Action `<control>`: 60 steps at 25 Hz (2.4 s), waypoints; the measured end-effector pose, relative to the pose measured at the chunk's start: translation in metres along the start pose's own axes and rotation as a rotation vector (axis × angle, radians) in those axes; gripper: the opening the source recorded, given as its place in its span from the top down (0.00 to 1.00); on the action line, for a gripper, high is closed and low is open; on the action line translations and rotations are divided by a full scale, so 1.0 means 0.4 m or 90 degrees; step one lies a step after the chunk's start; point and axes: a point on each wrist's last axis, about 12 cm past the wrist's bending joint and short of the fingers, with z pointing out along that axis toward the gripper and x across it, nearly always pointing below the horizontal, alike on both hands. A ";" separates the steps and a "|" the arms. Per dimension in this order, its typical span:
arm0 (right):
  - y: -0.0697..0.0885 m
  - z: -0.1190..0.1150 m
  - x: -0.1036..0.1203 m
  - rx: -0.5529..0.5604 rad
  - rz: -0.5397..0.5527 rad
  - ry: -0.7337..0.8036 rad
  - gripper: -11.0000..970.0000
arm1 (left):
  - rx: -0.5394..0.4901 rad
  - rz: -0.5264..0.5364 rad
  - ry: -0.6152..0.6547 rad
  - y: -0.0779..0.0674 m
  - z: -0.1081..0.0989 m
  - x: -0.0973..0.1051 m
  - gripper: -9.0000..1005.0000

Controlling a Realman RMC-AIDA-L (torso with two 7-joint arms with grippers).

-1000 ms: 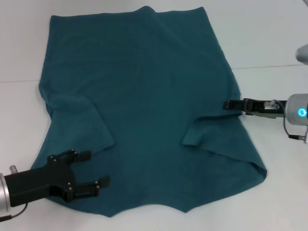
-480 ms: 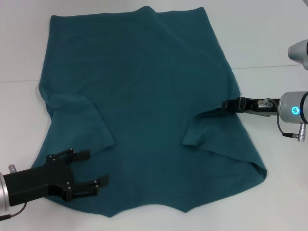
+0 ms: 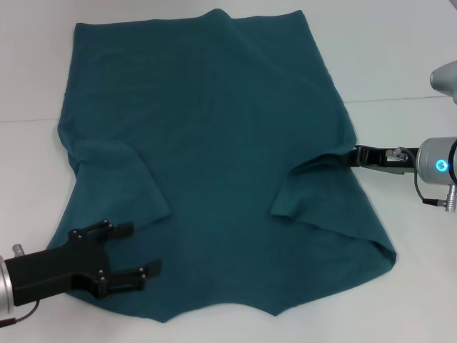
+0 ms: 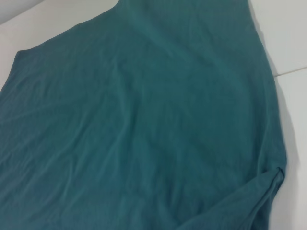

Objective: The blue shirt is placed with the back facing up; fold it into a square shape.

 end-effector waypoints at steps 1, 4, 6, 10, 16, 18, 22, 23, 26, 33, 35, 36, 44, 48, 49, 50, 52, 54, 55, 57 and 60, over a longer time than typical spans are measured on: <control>-0.001 0.000 0.000 0.000 0.000 -0.001 0.68 | 0.000 0.000 0.000 0.000 0.000 0.000 0.07; -0.001 0.000 0.001 0.000 -0.001 -0.004 0.87 | 0.000 0.000 0.000 0.000 0.000 0.000 0.07; 0.000 0.001 0.001 0.002 -0.001 -0.006 0.95 | 0.000 0.001 0.000 0.000 0.001 -0.001 0.07; 0.000 0.003 0.001 0.005 -0.001 -0.009 0.99 | 0.001 0.001 0.000 0.000 0.001 -0.001 0.07; 0.021 0.011 -0.012 -0.002 -0.016 -0.029 0.99 | 0.001 0.002 -0.001 0.001 0.002 -0.003 0.07; 0.033 0.016 -0.021 -0.007 -0.023 -0.036 0.99 | 0.001 0.002 -0.001 0.002 0.002 -0.005 0.07; 0.059 0.028 -0.037 -0.014 -0.035 -0.052 0.98 | 0.001 0.004 -0.001 0.006 0.003 -0.010 0.07; 0.065 0.032 -0.042 -0.012 -0.039 -0.058 0.98 | 0.001 0.004 -0.001 0.006 0.003 -0.011 0.07; 0.083 0.042 -0.055 -0.003 -0.050 -0.076 0.98 | 0.002 0.005 -0.001 0.007 0.004 -0.012 0.07; 0.087 0.052 -0.047 0.004 -0.055 -0.074 0.98 | -0.003 0.007 0.001 0.011 0.003 -0.014 0.07; 0.069 0.042 -0.042 0.005 -0.047 -0.072 0.98 | -0.004 0.007 0.002 0.012 0.002 -0.014 0.07; 0.060 0.035 -0.038 0.003 -0.043 -0.069 0.98 | -0.005 0.007 0.001 0.013 0.001 -0.015 0.07; -0.010 -0.038 -0.006 -0.017 -0.029 -0.050 0.87 | -0.008 0.007 0.001 0.014 0.000 -0.015 0.07; -0.031 -0.065 -0.002 -0.026 -0.032 -0.036 0.87 | -0.006 0.008 0.002 0.014 0.002 -0.017 0.07; -0.036 -0.068 0.000 -0.026 -0.032 -0.029 0.87 | -0.005 0.008 0.001 0.015 0.003 -0.018 0.07; -0.041 -0.070 0.002 -0.026 -0.032 -0.024 0.87 | -0.004 0.008 0.001 0.015 0.004 -0.019 0.07; -0.045 -0.069 0.005 -0.024 -0.032 -0.017 0.87 | -0.002 0.006 0.001 0.014 0.005 -0.021 0.07; -0.045 -0.064 0.008 -0.021 -0.037 -0.007 0.87 | -0.001 0.006 0.000 0.014 0.008 -0.022 0.07; -0.043 -0.060 0.008 -0.018 -0.041 -0.003 0.87 | 0.000 0.006 -0.001 0.013 0.009 -0.023 0.07; -0.037 -0.050 0.010 -0.010 -0.053 0.005 0.87 | 0.000 0.006 -0.001 0.013 0.011 -0.024 0.07; -0.021 -0.029 0.011 0.002 -0.069 0.006 0.87 | 0.000 0.006 -0.001 0.014 0.012 -0.025 0.07</control>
